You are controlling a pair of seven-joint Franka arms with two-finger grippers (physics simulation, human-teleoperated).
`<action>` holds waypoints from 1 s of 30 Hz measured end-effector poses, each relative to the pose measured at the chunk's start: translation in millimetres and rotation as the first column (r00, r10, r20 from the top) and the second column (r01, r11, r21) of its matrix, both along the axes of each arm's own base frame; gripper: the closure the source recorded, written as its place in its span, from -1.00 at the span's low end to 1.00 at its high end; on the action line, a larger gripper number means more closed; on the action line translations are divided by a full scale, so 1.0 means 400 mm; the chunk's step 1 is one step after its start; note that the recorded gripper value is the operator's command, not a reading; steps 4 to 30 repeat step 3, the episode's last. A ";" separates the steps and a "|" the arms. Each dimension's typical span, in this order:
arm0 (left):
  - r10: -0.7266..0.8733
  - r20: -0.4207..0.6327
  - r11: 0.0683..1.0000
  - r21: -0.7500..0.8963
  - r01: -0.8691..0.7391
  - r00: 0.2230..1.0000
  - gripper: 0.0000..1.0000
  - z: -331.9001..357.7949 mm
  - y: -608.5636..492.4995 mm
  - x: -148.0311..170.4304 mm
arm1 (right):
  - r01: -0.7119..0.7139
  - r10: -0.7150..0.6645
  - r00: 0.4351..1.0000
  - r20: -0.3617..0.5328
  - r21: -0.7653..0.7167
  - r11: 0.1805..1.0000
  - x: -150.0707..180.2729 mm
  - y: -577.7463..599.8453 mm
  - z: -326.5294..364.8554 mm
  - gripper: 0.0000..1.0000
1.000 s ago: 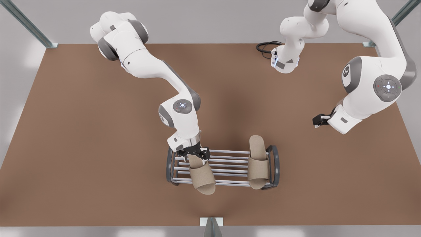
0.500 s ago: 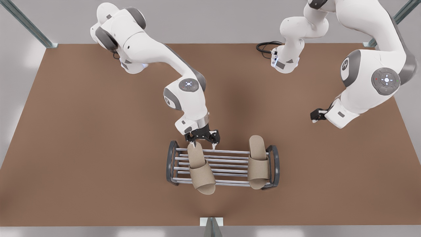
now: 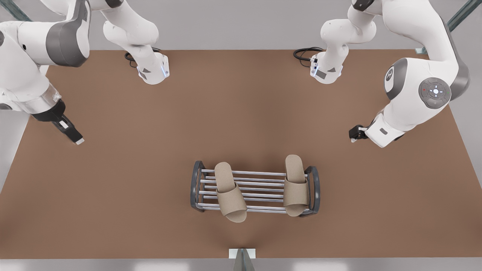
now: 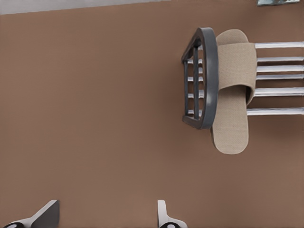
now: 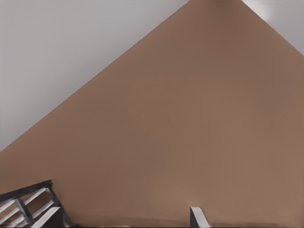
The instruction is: Place the right shoe on the shoe rack with the right arm, and place the left shoe on the shoe rack with the left arm
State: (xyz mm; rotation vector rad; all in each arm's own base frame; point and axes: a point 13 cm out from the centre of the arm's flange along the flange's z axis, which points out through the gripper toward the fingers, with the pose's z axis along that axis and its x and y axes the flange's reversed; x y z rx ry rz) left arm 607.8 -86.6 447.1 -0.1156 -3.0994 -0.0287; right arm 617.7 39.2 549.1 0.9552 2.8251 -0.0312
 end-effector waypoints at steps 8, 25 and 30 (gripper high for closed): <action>-0.003 0.012 1.000 -0.002 0.003 1.000 -1.00 -0.005 -0.006 0.011 | -0.227 0.228 0.973 -0.043 0.043 0.973 -0.001 0.211 -0.069 -1.00; -0.003 0.012 1.000 -0.002 0.003 1.000 -1.00 -0.005 -0.006 0.011 | -0.227 0.228 0.973 -0.043 0.043 0.973 -0.001 0.211 -0.069 -1.00; -0.003 0.012 1.000 -0.002 0.003 1.000 -1.00 -0.005 -0.006 0.011 | -0.227 0.228 0.973 -0.043 0.043 0.973 -0.001 0.211 -0.069 -1.00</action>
